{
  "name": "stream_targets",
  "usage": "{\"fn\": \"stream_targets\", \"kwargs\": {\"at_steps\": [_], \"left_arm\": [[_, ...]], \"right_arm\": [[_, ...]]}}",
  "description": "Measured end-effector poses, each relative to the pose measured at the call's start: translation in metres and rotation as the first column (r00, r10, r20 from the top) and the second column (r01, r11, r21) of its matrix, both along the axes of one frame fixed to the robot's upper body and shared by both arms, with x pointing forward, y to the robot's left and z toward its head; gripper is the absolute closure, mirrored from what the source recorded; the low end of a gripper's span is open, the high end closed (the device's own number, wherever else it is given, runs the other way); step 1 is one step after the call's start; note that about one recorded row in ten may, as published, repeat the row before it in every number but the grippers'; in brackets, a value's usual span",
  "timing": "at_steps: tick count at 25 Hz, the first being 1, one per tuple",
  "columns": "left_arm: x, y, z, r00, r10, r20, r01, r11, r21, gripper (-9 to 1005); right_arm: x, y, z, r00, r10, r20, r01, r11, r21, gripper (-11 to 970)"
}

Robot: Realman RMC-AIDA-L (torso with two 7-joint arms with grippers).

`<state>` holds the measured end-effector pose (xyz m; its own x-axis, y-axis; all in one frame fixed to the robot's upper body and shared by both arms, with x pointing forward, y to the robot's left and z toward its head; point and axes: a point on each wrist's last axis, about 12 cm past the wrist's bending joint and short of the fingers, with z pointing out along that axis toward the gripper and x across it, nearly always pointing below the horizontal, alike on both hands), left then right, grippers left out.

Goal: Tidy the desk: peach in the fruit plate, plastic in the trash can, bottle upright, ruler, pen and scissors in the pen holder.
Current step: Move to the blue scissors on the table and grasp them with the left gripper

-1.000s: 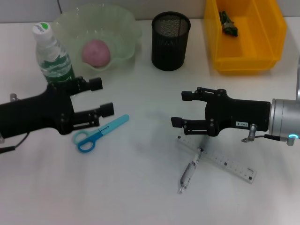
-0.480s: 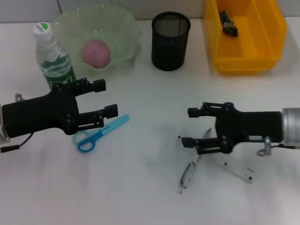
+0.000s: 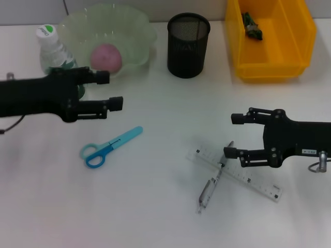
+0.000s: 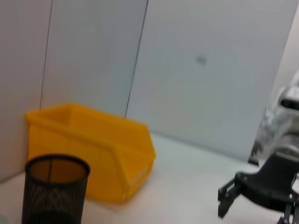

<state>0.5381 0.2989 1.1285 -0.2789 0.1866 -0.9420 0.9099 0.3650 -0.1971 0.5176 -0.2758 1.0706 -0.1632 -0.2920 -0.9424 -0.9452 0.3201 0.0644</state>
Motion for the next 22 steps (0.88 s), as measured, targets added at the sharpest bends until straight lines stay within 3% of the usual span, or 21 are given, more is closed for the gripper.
{"fn": "stream_targets", "kwargs": {"at_steps": [2, 8, 9, 11, 17, 22], "left_arm": [[0.009, -0.007, 0.010, 1.000, -0.014, -0.028, 0.015, 0.998, 0.061, 219], [0.016, -0.013, 0.018, 0.999, -0.024, -0.045, 0.028, 0.994, 0.102, 220], [0.039, -0.039, 0.039, 0.989, -0.044, -0.142, 0.082, 0.957, 0.277, 220], [0.050, -0.063, 0.051, 0.980, -0.056, -0.193, 0.130, 0.909, 0.395, 221], [0.058, -0.093, 0.065, 0.973, -0.053, -0.224, 0.168, 0.831, 0.531, 221], [0.064, -0.107, 0.069, 0.966, 0.014, -0.259, 0.157, 0.763, 0.628, 222]], "right_arm": [[0.000, -0.001, 0.000, 1.000, -0.006, 0.000, 0.006, 1.000, 0.000, 138], [0.000, -0.002, -0.001, 1.000, -0.021, -0.001, 0.021, 1.000, 0.003, 139], [0.000, -0.003, -0.001, 1.000, -0.025, 0.000, 0.025, 1.000, 0.005, 139], [0.000, -0.004, -0.001, 1.000, -0.031, 0.000, 0.031, 0.999, 0.007, 138], [0.001, -0.005, -0.001, 0.999, -0.045, -0.001, 0.045, 0.999, 0.005, 138], [0.001, -0.006, -0.002, 0.999, -0.050, -0.001, 0.050, 0.999, 0.002, 139]]}}
